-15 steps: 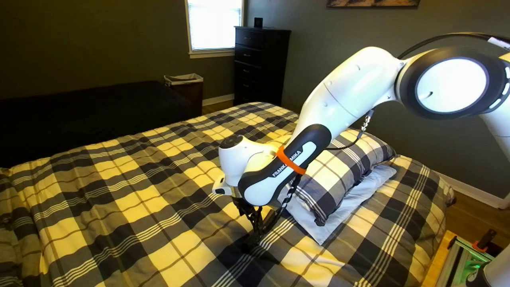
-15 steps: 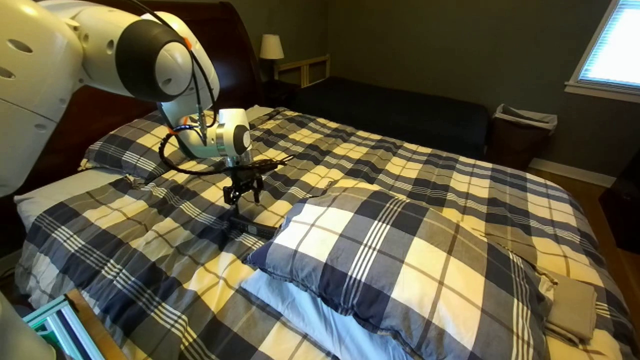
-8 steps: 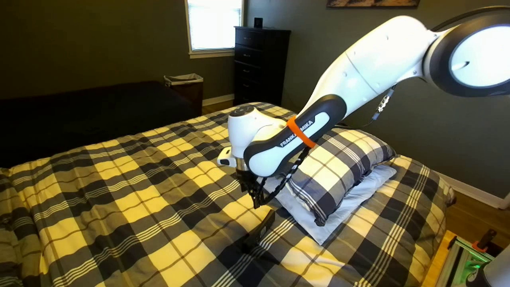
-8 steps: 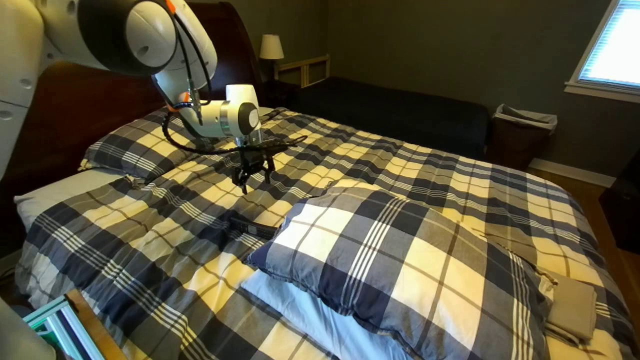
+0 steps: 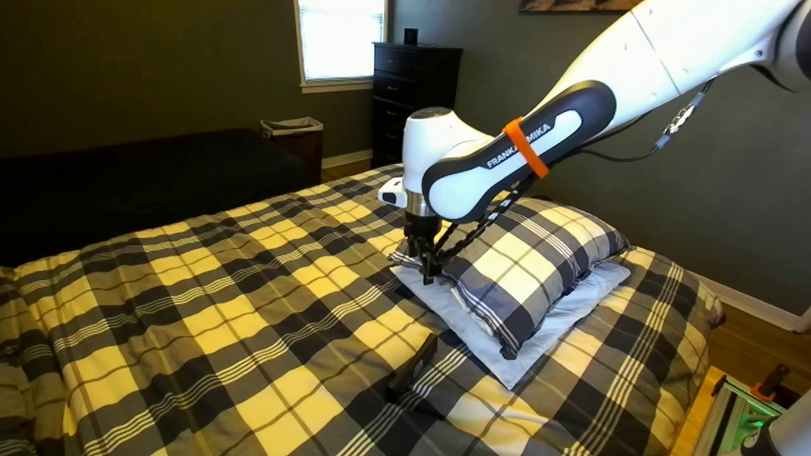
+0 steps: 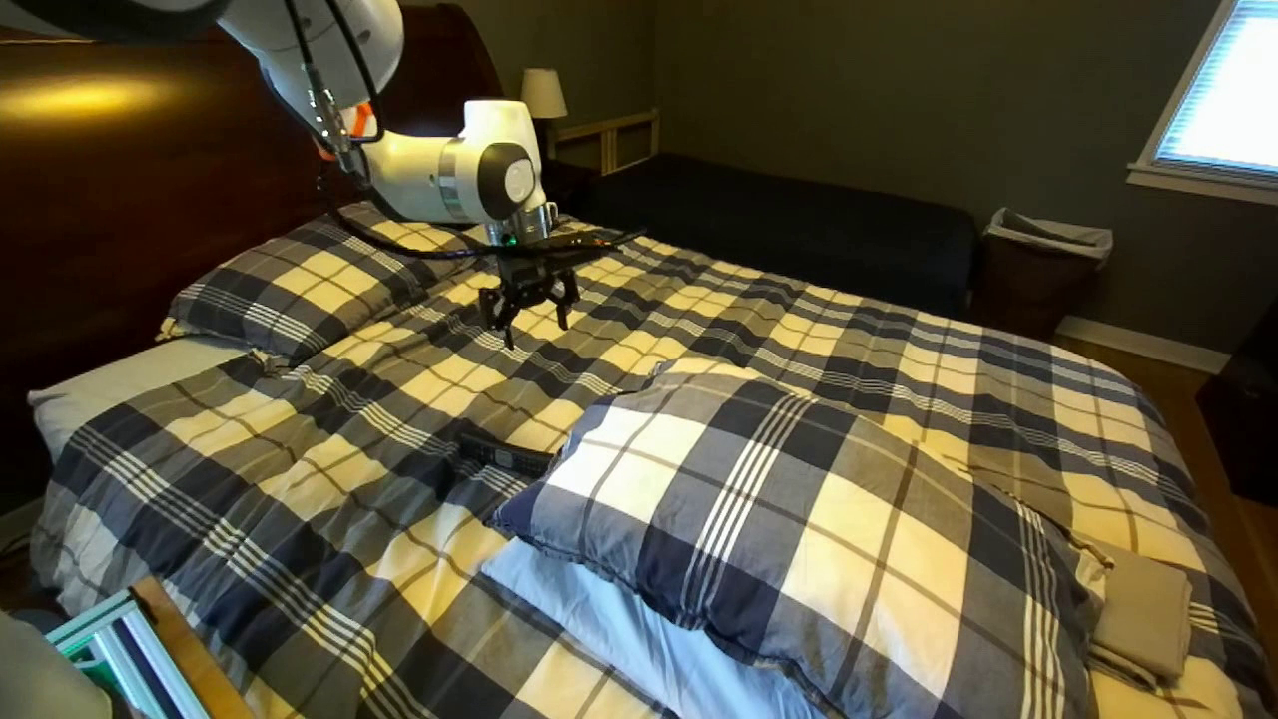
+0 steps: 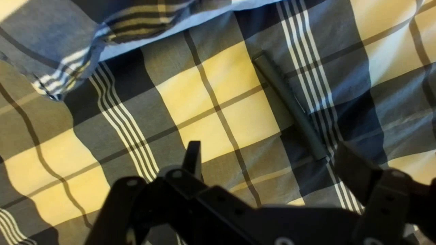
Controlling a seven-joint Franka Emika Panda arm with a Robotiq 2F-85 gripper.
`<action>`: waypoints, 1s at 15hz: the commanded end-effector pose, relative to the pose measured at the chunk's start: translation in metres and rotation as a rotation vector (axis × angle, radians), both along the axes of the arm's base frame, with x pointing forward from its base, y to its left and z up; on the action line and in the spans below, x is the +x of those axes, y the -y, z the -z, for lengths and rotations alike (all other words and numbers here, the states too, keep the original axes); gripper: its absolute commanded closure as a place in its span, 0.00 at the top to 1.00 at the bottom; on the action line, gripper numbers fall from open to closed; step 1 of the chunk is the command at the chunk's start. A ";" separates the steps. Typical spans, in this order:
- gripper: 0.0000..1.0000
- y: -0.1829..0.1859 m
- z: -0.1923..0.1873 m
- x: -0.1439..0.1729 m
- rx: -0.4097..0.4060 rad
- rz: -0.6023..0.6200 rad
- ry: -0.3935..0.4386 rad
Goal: Pull out the object from under the pillow
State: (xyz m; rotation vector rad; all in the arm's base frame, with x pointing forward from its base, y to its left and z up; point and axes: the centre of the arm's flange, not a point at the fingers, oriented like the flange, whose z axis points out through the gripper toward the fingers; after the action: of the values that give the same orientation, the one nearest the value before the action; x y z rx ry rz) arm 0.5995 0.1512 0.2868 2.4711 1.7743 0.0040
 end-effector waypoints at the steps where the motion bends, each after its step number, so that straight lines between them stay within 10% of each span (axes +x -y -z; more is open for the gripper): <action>1: 1.00 0.039 -0.041 -0.036 0.045 0.112 0.035; 15: 1.00 0.146 -0.150 -0.130 0.162 0.429 0.237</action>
State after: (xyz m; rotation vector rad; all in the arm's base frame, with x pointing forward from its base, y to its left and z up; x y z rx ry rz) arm 0.5115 0.0227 0.4257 2.7526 1.2748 0.3125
